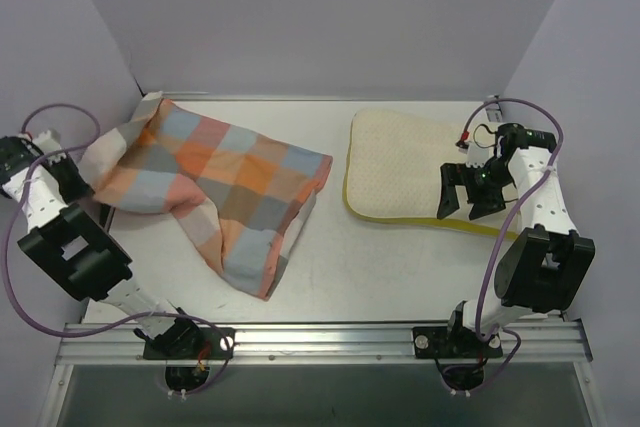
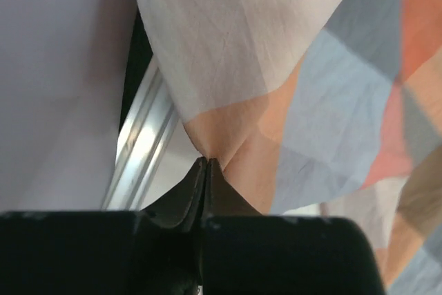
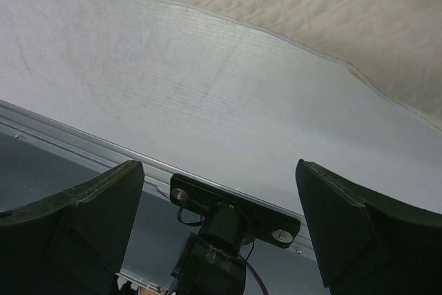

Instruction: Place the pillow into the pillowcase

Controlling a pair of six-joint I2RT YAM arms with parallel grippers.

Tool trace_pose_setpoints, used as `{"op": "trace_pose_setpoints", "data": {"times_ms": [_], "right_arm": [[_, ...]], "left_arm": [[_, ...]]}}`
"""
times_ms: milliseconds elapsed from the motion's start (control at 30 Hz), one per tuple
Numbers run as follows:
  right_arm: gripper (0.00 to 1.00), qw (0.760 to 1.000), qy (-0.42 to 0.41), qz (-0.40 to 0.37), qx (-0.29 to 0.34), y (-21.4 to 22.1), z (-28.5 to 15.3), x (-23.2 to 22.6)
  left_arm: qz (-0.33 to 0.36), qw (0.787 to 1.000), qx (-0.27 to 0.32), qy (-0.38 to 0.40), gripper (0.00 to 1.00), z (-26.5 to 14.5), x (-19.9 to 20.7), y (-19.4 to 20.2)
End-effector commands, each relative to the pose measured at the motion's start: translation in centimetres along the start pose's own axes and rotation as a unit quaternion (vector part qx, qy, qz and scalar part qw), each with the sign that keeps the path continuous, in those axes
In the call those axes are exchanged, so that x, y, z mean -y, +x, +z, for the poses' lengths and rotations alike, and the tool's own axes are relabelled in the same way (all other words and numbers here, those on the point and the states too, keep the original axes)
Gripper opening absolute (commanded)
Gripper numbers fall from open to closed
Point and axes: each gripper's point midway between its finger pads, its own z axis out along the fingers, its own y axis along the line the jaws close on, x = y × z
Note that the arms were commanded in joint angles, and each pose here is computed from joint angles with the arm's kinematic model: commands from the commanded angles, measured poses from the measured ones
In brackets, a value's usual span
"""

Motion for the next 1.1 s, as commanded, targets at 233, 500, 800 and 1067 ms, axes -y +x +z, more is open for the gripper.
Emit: {"op": "trace_pose_setpoints", "data": {"times_ms": [233, 500, 800, 1067], "right_arm": [[0.97, 0.999, -0.049, -0.015, -0.005, 0.3, -0.3, -2.5], [0.93, 0.998, -0.057, -0.009, -0.022, 1.3, 1.0, -2.8], [0.92, 0.999, -0.024, -0.011, -0.021, 2.5, 0.4, -2.1], [0.93, 1.000, 0.001, -0.010, -0.023, 5.1, -1.5, -1.0]], "left_arm": [[0.113, 0.967, -0.184, 0.137, 0.63, -6.5, 1.0, 14.2], [0.362, 0.901, -0.150, 0.187, 0.65, -7.5, 13.4, 15.2], [0.494, 0.804, -0.240, 0.227, 0.30, -0.8, 23.8, 26.0], [0.494, 0.793, -0.261, 0.242, 0.11, 5.9, 31.8, 28.1]]}}
